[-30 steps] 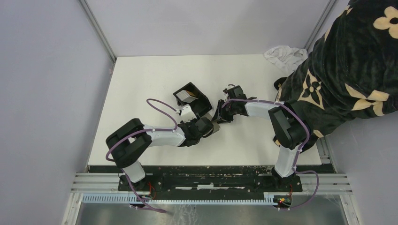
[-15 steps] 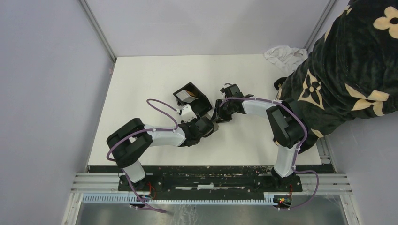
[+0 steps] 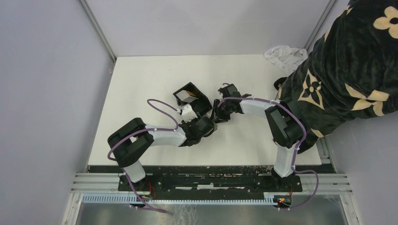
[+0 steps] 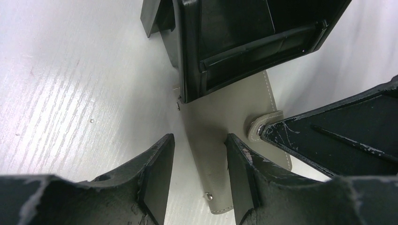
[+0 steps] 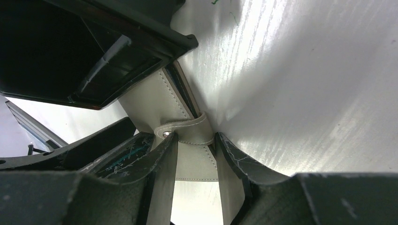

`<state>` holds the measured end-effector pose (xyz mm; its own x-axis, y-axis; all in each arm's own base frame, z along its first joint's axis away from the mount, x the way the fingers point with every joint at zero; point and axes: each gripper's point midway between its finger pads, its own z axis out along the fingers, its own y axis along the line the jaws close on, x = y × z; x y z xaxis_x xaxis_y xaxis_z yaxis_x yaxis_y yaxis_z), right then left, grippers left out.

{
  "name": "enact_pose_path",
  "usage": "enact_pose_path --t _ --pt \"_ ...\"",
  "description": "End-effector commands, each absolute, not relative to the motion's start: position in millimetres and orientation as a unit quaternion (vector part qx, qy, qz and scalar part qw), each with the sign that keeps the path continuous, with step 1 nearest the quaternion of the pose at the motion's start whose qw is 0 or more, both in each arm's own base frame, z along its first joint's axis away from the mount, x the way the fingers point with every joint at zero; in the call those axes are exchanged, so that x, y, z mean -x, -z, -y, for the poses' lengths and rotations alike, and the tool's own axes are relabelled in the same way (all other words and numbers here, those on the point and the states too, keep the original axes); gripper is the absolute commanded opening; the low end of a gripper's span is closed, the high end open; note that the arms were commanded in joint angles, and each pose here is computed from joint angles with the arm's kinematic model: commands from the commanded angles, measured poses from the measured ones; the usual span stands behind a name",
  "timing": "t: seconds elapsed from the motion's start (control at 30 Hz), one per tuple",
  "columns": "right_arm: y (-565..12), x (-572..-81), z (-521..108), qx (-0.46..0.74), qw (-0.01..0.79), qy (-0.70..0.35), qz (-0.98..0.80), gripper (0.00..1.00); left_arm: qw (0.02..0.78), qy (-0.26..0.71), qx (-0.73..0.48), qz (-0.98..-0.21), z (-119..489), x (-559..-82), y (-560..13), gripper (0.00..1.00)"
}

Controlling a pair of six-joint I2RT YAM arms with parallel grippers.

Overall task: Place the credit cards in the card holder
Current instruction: Close the card holder at the center of the board.

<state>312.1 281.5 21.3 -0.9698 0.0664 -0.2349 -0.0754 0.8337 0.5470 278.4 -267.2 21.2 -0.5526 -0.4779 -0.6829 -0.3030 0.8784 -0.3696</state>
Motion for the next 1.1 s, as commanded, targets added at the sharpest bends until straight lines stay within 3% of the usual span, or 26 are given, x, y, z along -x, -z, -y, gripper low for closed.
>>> enact_pose_path --t 0.0,0.8,1.07 --pt "-18 -314 -290 0.018 0.123 -0.275 -0.953 0.42 0.346 0.046 0.175 -0.92 247 -246 26 0.53" --pt "-10 -313 -289 0.032 0.115 -0.256 -0.959 0.41 0.378 0.07 0.179 -0.906 246 -253 -14 0.48" --pt "-10 -313 -290 0.034 0.113 -0.257 -0.959 0.41 0.382 0.086 0.188 -0.901 253 -260 -23 0.53"
